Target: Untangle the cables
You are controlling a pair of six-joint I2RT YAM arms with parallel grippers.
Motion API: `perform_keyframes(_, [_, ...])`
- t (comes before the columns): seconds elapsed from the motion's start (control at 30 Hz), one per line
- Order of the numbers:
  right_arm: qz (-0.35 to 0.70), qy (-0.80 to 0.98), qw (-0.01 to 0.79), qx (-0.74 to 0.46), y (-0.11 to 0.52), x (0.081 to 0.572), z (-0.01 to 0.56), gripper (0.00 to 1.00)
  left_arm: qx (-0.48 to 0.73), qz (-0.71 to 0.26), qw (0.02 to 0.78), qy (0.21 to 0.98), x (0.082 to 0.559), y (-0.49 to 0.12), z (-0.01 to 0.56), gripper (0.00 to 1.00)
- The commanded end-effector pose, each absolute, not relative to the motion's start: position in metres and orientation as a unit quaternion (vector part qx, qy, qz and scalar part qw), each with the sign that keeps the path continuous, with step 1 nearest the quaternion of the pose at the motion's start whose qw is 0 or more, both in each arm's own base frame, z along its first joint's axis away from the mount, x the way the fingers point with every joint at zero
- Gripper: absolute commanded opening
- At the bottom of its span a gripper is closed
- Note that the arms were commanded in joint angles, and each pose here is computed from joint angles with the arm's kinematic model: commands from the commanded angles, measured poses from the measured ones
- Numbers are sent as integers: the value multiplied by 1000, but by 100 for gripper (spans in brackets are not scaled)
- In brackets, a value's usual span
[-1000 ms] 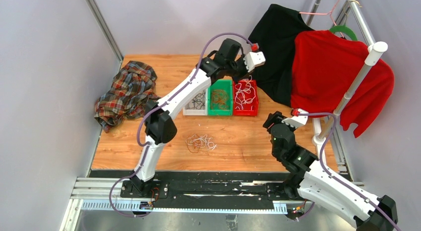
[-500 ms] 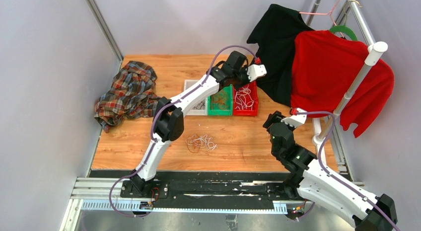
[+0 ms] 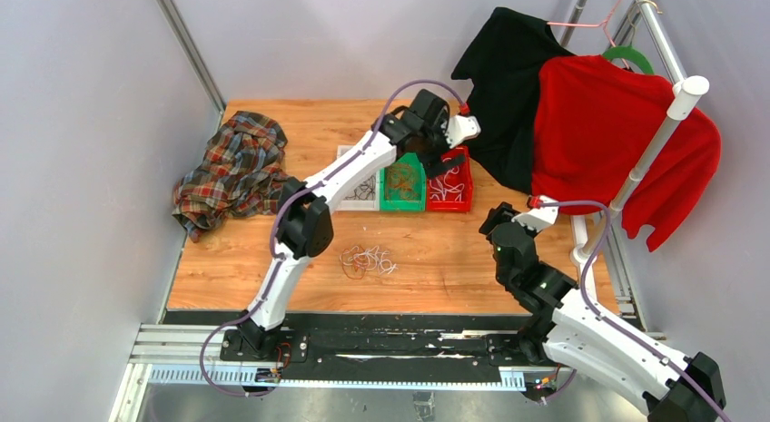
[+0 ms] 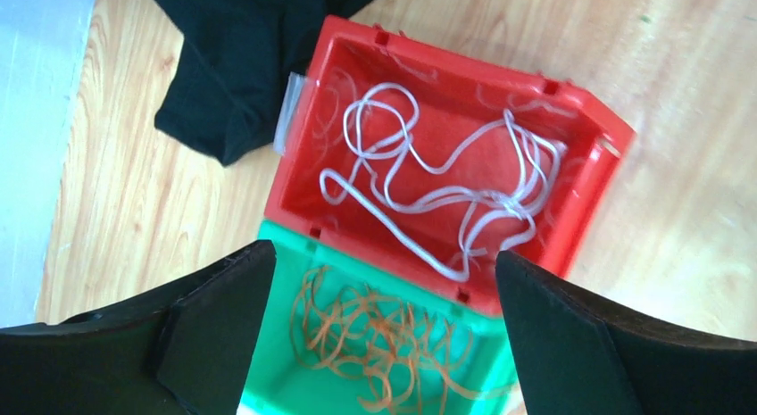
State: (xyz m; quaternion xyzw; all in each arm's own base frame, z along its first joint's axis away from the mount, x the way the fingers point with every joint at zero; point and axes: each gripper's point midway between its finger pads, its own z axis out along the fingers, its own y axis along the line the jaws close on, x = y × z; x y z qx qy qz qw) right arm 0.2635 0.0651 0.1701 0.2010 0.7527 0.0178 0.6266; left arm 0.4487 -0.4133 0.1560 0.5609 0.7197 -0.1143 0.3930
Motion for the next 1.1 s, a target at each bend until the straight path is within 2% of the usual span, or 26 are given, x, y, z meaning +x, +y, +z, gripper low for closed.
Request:
perform_keyframes(0.0, [24, 753, 627, 200, 68, 268, 175, 58, 559, -149, 387, 718, 412, -364, 240, 98])
perform_keyframes(0.23, [46, 768, 618, 163, 89, 276, 177, 61, 604, -175, 254, 735, 322, -262, 182, 100])
perform_keyframes(0.4, [70, 782, 605, 129, 107, 279, 178, 62, 596, -221, 184, 750, 267, -225, 142, 88])
perform_keyframes(0.57, [95, 798, 587, 101, 125, 280, 172, 61, 641, -233, 129, 720, 230, -201, 104, 79])
perform_keyframes(0.7, [106, 804, 579, 87, 133, 279, 168, 60, 647, -229, 91, 722, 224, -191, 77, 72])
perform_keyframes(0.8, [113, 804, 579, 80, 136, 279, 169, 60, 634, -215, 103, 736, 238, -193, 65, 68])
perform_keyframes(0.97, [121, 806, 575, 72, 140, 278, 167, 59, 625, -189, 146, 743, 259, -197, 54, 67])
perform_keyframes(1.07, [125, 807, 573, 70, 142, 277, 164, 59, 634, -181, 140, 738, 257, -193, 46, 69])
